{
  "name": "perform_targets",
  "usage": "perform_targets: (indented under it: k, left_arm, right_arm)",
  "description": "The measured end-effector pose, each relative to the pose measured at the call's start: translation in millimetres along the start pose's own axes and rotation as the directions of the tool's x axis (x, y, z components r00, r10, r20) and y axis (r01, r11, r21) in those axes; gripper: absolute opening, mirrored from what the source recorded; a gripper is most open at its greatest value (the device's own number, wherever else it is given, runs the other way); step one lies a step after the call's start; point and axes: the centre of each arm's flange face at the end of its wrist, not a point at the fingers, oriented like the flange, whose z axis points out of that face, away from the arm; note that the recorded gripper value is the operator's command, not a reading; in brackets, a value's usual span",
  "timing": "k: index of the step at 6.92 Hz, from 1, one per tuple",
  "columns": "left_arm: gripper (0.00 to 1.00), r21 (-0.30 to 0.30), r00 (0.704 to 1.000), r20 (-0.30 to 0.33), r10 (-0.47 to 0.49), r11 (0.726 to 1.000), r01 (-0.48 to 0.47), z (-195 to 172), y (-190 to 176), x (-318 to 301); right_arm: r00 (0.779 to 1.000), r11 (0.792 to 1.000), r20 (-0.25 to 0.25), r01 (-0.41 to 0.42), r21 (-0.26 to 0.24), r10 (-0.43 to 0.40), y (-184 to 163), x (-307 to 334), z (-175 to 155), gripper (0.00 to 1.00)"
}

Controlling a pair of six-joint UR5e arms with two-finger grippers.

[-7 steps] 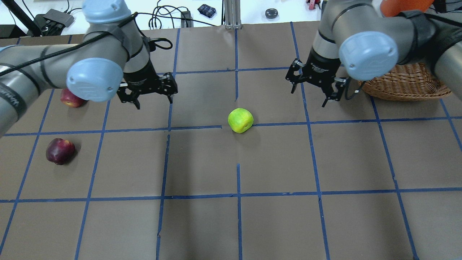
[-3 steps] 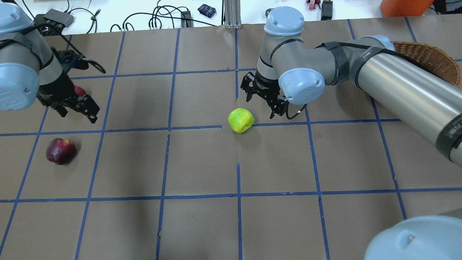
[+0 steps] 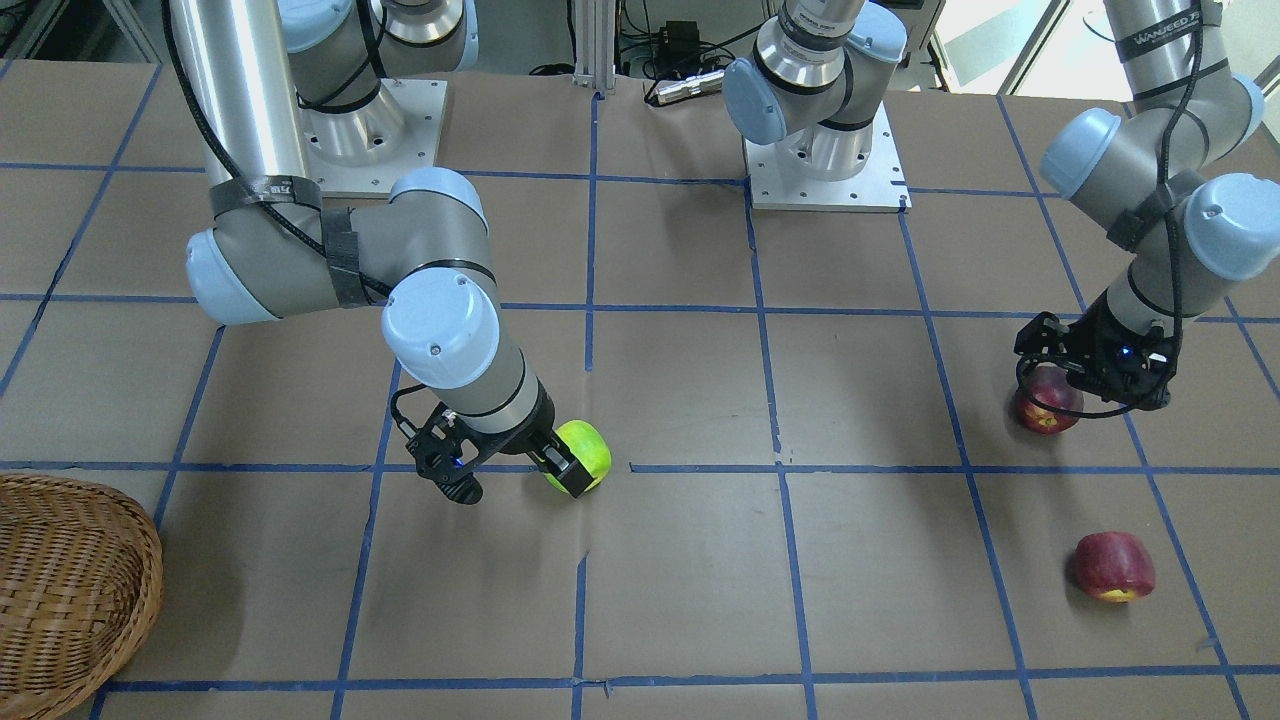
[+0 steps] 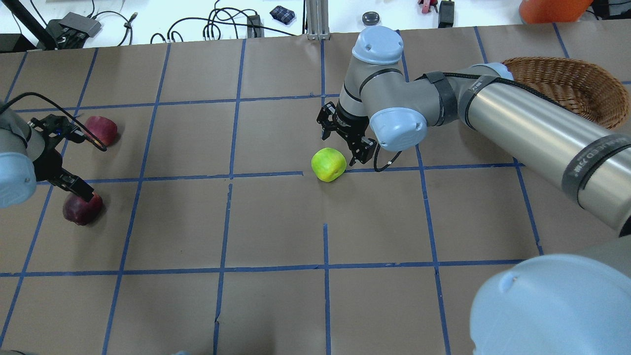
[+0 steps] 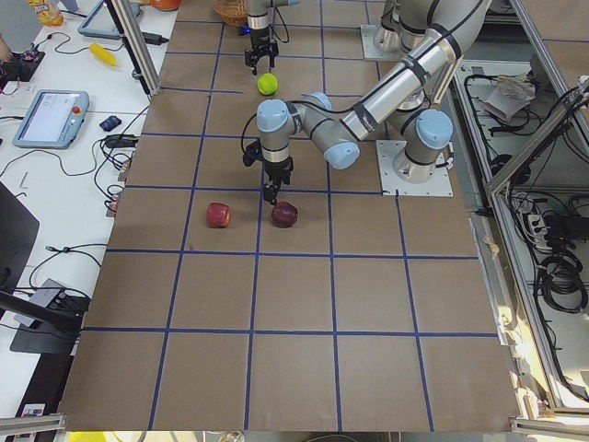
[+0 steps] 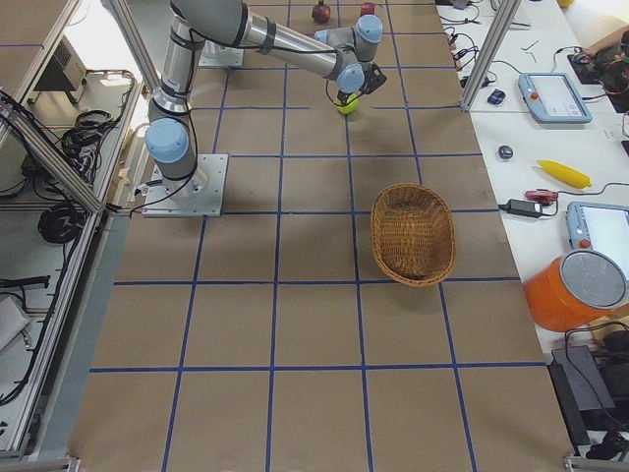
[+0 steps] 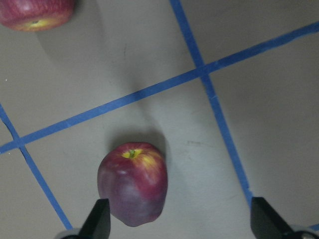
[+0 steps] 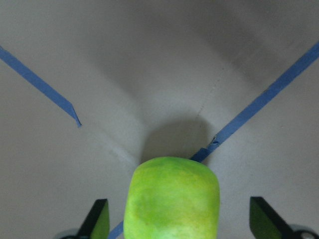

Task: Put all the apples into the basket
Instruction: 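Reach the right gripper to the green apple while the left reaches for a red apple, then grasp the green apple with the right gripper while the left grasps a red apple, then drop the green apple in the basket while the left gripper centers the red apple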

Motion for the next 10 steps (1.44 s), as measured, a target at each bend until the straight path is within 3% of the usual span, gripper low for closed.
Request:
perform_targets:
  k: [2,3,4,5,6,8,10]
  left_arm:
    - [1.00,-0.003,1.000,-0.006,0.025,1.000,-0.025,35.0,6.5,-1.1]
    - [0.83,-0.011,0.999,-0.021,0.027,1.000,-0.027,47.3,5.8,-0.9]
    - [0.52,-0.017,0.999,-0.031,0.028,0.999,-0.029,56.1,4.2,-1.9]
    - [0.30,-0.018,0.999,-0.031,0.027,0.999,-0.028,59.7,2.5,-4.0]
    - [0.29,-0.019,1.000,-0.027,0.009,1.000,-0.009,58.0,0.3,-4.0]
    - [0.29,-0.022,0.991,-0.033,-0.133,0.991,0.132,39.5,-11.1,8.4]
    - [0.29,-0.024,0.962,-0.060,-0.268,0.963,0.267,0.5,-56.4,62.1]
  right_arm:
    - [1.000,1.000,-0.025,0.008,-0.018,-0.008,7.1,-4.5,26.4,1.00]
    - [0.999,1.000,-0.039,0.019,-0.025,-0.020,13.6,-6.8,39.9,0.70]
    - [0.998,0.999,-0.048,0.026,-0.029,-0.027,16.7,-8.1,50.5,0.01]
    - [0.998,0.999,-0.046,0.032,-0.027,-0.033,17.3,-9.2,53.5,0.00]
    - [0.999,0.999,-0.037,0.035,-0.019,-0.036,16.4,-10.1,48.9,0.00]
    - [0.999,0.999,-0.001,0.036,0.039,-0.036,-1.2,-4.0,7.5,0.00]
    - [0.994,0.985,-0.003,0.112,0.128,-0.112,-69.4,30.1,-56.7,0.00]
